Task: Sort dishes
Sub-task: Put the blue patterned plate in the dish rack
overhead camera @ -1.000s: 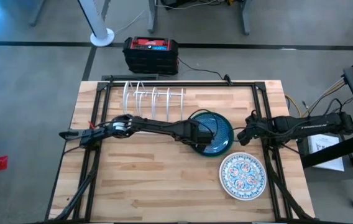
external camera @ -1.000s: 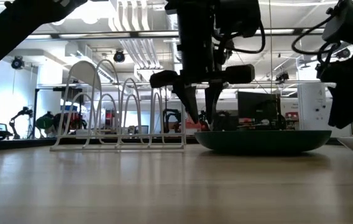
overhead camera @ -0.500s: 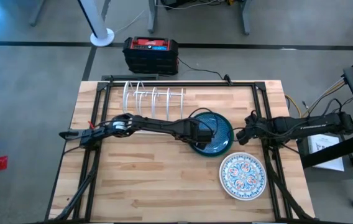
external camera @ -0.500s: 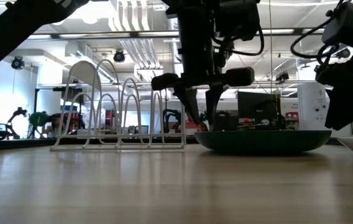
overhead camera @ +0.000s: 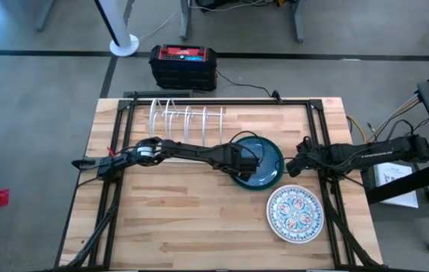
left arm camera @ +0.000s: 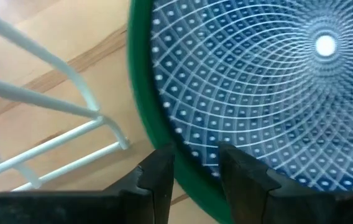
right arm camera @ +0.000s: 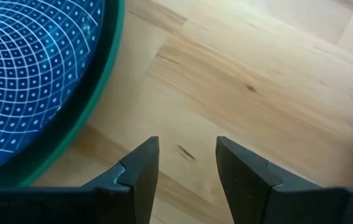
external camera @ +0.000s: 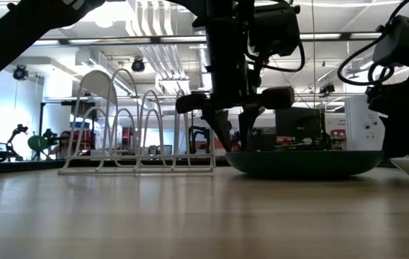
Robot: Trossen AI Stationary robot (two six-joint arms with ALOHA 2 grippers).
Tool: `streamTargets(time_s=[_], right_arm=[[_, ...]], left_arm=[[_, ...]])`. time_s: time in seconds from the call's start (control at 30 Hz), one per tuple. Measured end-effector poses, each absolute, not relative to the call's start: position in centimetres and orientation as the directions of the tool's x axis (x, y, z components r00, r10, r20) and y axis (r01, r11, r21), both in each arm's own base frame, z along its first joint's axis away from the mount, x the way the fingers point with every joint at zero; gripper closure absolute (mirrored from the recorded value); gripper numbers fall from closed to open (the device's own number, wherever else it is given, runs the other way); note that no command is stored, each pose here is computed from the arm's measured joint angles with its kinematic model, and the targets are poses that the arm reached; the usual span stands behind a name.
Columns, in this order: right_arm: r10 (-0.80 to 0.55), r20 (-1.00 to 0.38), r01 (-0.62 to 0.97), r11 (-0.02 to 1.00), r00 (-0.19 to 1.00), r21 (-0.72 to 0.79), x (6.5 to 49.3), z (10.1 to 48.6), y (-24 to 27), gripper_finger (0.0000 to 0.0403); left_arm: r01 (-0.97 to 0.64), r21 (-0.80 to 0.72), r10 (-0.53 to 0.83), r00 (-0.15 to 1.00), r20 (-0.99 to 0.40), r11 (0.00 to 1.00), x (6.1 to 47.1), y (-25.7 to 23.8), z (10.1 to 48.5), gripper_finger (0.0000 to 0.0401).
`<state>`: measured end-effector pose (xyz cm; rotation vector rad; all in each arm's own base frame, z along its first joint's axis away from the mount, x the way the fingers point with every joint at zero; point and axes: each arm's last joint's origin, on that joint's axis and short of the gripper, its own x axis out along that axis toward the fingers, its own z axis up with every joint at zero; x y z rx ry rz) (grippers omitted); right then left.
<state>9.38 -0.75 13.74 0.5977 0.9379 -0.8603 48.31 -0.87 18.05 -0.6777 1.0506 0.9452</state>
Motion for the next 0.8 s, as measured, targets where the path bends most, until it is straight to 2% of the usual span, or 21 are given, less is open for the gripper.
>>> streamTargets(time_s=[0.2, 0.8], right_arm=[[-0.366, -0.876, 0.840, 0.537, 0.316, 0.079, 9.38, 13.70, -0.75, 0.0248], [-0.348, -0.881, 0.828, 0.554, 0.322, 0.084, 9.43, 13.68, -0.70, 0.0245]], left_arm=[[-0.880, -0.060, 0.313, 0.231, -0.921, 0.471, 48.71, -0.90, 18.70, 0.0288], [-0.899, -0.060, 0.308, 0.211, -0.928, 0.433, 48.52, -0.85, 18.18, 0.0288]])
